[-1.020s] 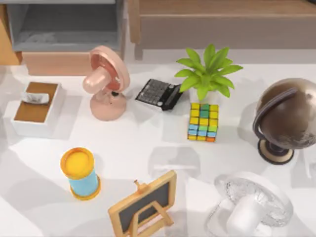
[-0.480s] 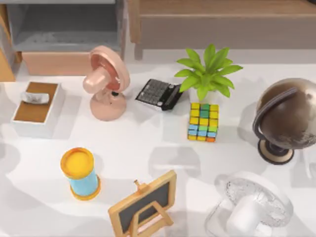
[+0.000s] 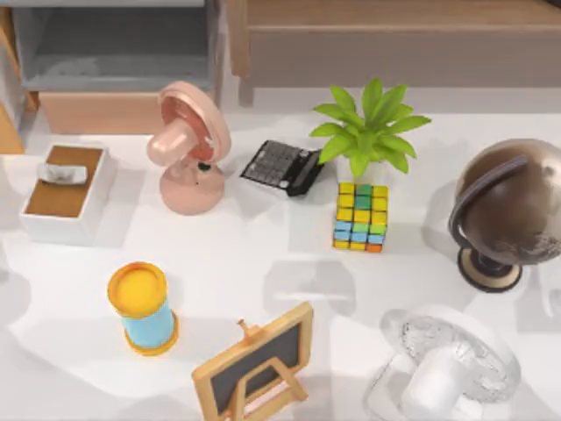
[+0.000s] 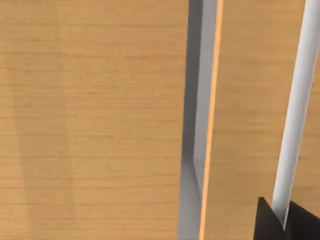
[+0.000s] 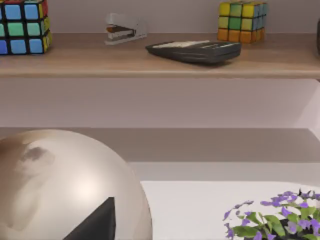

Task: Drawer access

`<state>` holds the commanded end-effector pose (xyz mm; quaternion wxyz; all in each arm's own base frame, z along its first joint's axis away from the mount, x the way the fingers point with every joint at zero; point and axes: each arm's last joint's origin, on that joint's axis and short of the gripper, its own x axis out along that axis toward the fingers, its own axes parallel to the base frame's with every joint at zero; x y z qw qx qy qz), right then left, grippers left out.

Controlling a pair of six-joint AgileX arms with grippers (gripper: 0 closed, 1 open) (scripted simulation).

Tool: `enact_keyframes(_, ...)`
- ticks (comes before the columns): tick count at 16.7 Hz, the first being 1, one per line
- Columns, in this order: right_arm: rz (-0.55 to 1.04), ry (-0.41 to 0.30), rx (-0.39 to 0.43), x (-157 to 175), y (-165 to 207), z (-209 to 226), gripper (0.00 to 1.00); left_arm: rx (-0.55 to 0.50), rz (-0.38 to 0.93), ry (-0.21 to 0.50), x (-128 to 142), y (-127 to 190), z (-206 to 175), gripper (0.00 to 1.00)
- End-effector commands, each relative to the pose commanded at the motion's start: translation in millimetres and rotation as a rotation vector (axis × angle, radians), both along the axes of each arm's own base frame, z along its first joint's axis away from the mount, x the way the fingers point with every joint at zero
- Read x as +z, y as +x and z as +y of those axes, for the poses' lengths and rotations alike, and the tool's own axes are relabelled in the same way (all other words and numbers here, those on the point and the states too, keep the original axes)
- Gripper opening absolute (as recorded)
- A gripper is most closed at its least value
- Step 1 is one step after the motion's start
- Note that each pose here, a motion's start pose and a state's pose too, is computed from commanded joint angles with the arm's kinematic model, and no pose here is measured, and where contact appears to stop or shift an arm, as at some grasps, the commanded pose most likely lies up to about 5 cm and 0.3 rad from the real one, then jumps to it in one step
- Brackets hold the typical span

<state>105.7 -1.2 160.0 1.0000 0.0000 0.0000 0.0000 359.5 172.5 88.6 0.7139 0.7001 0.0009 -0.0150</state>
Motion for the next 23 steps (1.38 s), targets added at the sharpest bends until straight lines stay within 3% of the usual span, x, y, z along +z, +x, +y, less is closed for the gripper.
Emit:
enact_keyframes(6, 0.000, 0.000, 0.000, 0.0, 0.0, 0.0, 1.00, -0.002, 0.001, 0.003, -0.3, -49.1, -0.2, 0.00)
enact_keyframes(12, 0.000, 0.000, 0.000, 0.0, 0.0, 0.0, 1.00, -0.002, -0.001, 0.007, -0.5, -52.4, 0.2, 0.00)
enact_keyframes(19, 0.000, 0.000, 0.000, 0.0, 0.0, 0.0, 1.00, -0.001, 0.016, -0.007, -4.6, -108.7, -0.1, 0.00)
enact_keyframes(23, 0.000, 0.000, 0.000, 0.0, 0.0, 0.0, 1.00, -0.002, 0.001, 0.005, -1.0, -114.5, 1.1, 0.00)
